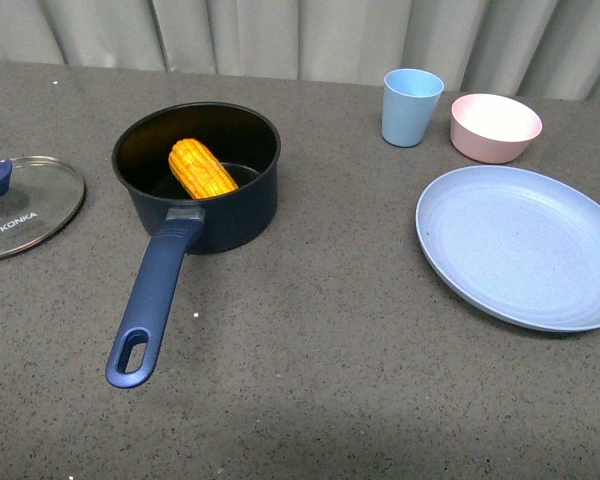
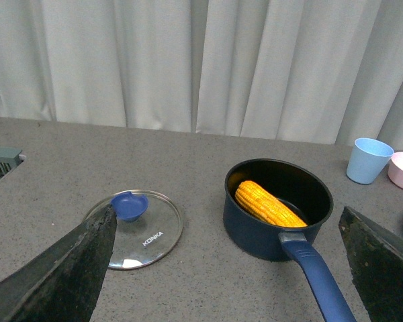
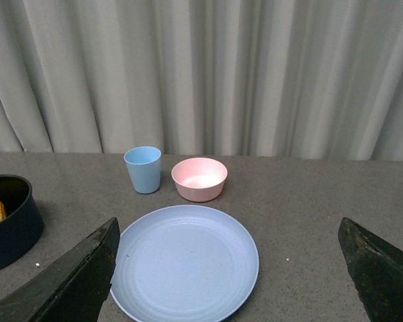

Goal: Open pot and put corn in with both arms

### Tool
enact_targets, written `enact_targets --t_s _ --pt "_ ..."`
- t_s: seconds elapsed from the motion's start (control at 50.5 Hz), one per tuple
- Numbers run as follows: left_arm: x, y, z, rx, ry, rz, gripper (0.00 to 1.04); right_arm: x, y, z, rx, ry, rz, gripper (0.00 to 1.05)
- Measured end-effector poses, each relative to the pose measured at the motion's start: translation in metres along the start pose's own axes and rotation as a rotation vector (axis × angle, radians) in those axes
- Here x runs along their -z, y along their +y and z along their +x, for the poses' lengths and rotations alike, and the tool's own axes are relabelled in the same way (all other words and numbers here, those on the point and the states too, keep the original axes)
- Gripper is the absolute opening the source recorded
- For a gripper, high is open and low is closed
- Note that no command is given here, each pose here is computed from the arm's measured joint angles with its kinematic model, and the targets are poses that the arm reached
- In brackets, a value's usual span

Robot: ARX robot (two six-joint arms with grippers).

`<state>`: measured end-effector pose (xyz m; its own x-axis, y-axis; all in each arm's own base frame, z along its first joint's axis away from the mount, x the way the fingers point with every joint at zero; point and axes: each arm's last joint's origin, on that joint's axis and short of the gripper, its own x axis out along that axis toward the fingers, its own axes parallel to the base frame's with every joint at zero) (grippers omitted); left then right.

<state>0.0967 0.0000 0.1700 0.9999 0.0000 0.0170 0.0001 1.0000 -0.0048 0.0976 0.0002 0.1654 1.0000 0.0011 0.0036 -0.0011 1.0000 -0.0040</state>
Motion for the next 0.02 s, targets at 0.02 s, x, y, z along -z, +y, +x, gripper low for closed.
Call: enact_targets --t_s 0.02 --pt "0.0000 0.0000 0.0000 0.000 0.000 0.000 0.98 0.0000 0.0000 0.0000 0.000 0.000 0.000 0.95"
